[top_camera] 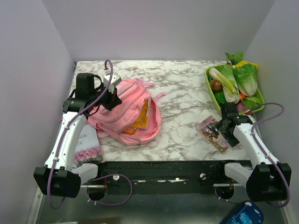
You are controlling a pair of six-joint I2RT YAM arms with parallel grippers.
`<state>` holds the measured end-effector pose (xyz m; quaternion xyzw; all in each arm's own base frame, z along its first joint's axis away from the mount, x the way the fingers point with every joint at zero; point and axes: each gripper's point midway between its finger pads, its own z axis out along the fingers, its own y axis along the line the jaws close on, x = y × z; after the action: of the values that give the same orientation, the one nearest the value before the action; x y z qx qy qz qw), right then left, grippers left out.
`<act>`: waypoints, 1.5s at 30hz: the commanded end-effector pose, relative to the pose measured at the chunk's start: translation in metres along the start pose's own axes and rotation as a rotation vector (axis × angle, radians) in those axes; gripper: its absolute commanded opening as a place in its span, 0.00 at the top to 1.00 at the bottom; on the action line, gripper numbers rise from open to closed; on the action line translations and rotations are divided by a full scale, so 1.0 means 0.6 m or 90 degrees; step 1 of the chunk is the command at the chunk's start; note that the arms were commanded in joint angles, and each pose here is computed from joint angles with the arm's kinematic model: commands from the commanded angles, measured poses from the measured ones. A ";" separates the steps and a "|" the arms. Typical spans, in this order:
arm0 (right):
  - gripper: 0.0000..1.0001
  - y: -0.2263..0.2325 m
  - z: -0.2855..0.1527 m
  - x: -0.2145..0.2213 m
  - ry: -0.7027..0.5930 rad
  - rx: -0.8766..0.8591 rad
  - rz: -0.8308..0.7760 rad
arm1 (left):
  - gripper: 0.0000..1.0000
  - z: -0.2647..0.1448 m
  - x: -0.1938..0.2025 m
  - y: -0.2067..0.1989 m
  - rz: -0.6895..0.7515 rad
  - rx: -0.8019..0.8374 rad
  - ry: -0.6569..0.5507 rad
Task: Pack the student bag
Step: Move the book to the center of the board.
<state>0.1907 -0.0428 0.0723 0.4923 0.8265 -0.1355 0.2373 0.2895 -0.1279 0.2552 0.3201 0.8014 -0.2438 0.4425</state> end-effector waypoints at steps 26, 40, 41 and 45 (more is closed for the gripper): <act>0.03 0.129 0.040 0.140 0.191 -0.140 0.009 | 0.95 -0.009 -0.082 0.042 0.027 -0.025 -0.068; 0.12 0.286 -0.043 0.249 0.231 -0.310 -0.324 | 0.95 -0.023 -0.086 0.071 0.028 -0.055 -0.067; 0.12 0.298 -0.046 0.250 0.226 -0.321 -0.358 | 0.95 -0.023 -0.084 0.073 0.026 -0.055 -0.066; 0.12 0.328 -0.051 0.226 0.163 -0.334 -0.521 | 0.95 -0.024 -0.082 0.070 0.031 -0.051 -0.064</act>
<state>0.2767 0.1466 0.0256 0.1922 0.9678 0.0359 0.1587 0.3153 -0.1110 0.2633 0.2903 0.8158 -0.2444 0.4364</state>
